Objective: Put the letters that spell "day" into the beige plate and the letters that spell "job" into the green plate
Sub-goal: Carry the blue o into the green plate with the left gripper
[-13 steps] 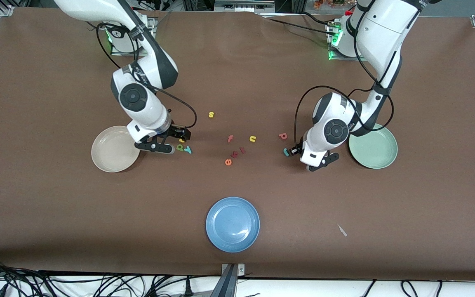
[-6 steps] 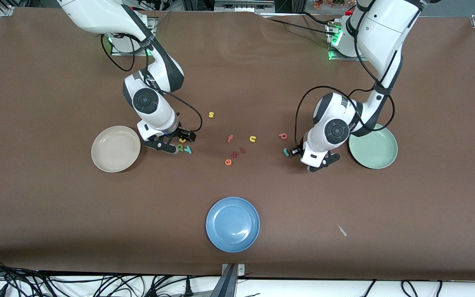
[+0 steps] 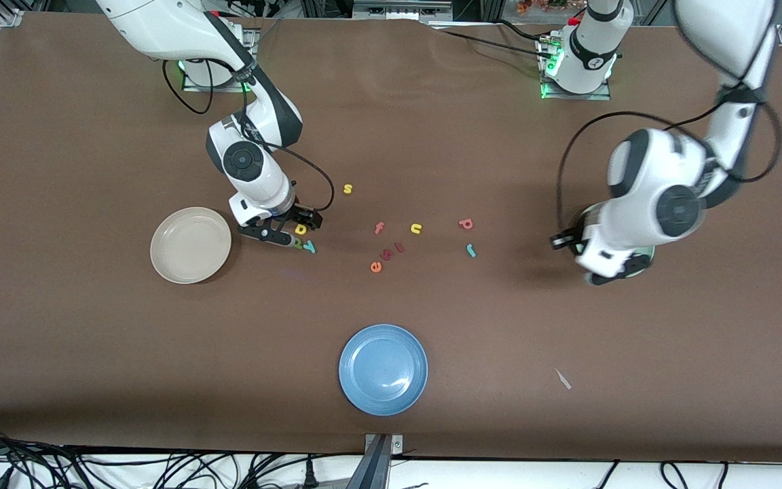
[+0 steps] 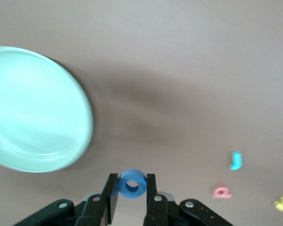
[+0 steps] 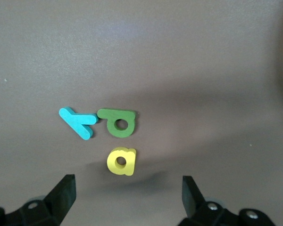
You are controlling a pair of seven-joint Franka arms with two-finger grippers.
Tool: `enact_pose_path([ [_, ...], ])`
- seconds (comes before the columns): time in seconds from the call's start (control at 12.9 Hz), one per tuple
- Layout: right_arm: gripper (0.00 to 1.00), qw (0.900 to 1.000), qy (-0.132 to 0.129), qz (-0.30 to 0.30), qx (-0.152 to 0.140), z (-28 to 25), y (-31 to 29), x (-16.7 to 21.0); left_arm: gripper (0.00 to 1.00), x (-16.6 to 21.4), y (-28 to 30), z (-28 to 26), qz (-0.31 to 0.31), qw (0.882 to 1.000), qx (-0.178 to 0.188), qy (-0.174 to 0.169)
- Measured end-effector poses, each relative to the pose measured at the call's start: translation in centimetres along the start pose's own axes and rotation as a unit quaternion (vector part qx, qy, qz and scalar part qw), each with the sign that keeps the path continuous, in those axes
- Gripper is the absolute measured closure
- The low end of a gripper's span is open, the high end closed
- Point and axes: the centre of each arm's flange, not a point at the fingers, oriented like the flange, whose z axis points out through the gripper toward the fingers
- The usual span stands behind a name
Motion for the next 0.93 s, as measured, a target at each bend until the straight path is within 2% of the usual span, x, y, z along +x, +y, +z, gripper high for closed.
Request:
enact_pose_path([
  [0.16, 0.0, 1.0, 0.002, -0.008, -0.003, 0.7, 0.2, -0.4, 0.74, 2.2, -5.9, -0.1, 0.027, 1.0, 0.006, -0.002],
  [0.39, 0.04, 1.0, 0.003, -0.017, -0.006, 1.4, 0.2, -0.6, 0.74, 4.8, -12.9, 2.8, 0.06, 0.997, 0.042, -0.018],
  [0.7, 0.08, 1.0, 0.009, -0.028, -0.009, 1.5, 0.1, -0.6, 0.74, 7.2, -15.4, 9.6, 0.067, 0.996, 0.047, -0.04],
  [0.78, 0.14, 0.999, 0.009, -0.029, -0.01, 1.6, 0.1, -0.7, 0.74, 7.5, -15.7, 10.8, 0.065, 0.996, 0.046, -0.045],
  [0.85, 0.14, 0.999, 0.009, -0.03, -0.011, 1.6, 0.1, -0.7, 0.67, 7.7, -16.1, 11.6, 0.064, 0.996, 0.044, -0.048],
  [0.93, 0.19, 0.999, 0.009, -0.032, -0.011, 1.6, 0.1, -0.7, 0.57, 7.8, -16.4, 11.9, 0.064, 0.996, 0.043, -0.049],
])
